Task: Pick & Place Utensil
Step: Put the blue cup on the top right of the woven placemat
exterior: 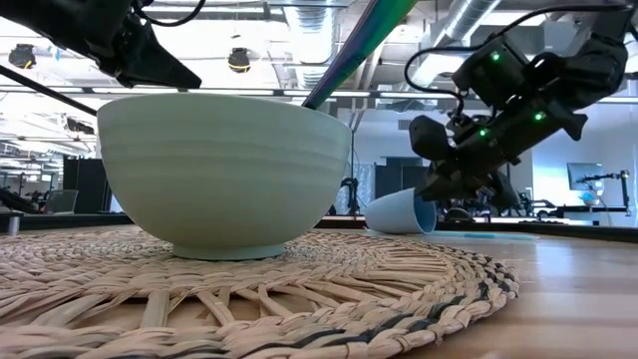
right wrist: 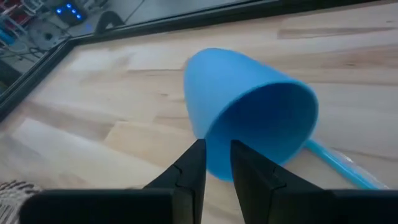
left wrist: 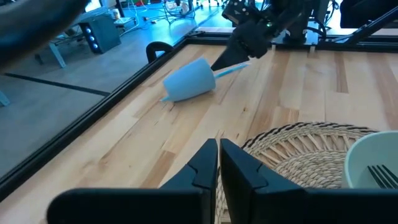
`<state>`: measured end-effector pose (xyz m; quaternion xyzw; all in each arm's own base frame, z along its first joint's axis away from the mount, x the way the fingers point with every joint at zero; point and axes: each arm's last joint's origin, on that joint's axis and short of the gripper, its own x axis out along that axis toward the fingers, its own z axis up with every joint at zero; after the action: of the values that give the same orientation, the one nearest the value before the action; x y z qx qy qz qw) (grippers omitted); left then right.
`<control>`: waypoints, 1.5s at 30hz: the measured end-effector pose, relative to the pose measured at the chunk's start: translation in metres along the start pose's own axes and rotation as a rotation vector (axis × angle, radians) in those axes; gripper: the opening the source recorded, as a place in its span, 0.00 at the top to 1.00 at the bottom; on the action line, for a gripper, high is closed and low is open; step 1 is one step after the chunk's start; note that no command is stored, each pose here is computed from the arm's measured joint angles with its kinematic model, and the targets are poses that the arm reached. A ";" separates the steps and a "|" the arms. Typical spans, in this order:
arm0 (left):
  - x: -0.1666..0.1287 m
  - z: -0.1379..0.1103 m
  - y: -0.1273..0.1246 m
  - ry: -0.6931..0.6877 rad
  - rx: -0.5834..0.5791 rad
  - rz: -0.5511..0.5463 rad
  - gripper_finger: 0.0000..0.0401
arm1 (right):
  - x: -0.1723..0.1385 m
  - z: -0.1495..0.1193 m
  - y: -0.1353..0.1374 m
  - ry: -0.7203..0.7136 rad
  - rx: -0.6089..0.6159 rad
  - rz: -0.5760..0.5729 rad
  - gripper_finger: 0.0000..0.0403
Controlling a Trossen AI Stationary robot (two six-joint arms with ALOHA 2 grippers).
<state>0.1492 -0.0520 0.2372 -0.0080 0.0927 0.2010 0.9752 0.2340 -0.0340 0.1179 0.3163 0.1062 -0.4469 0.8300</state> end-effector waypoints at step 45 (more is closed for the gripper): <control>0.000 0.001 0.000 -0.004 0.014 -0.002 0.96 | 0.014 0.049 -0.015 -0.033 -0.070 0.059 0.83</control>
<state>0.1495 -0.0522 0.2377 -0.0009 0.0922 0.1996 0.9755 0.2251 -0.0801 0.1430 0.2826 0.0990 -0.4236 0.8550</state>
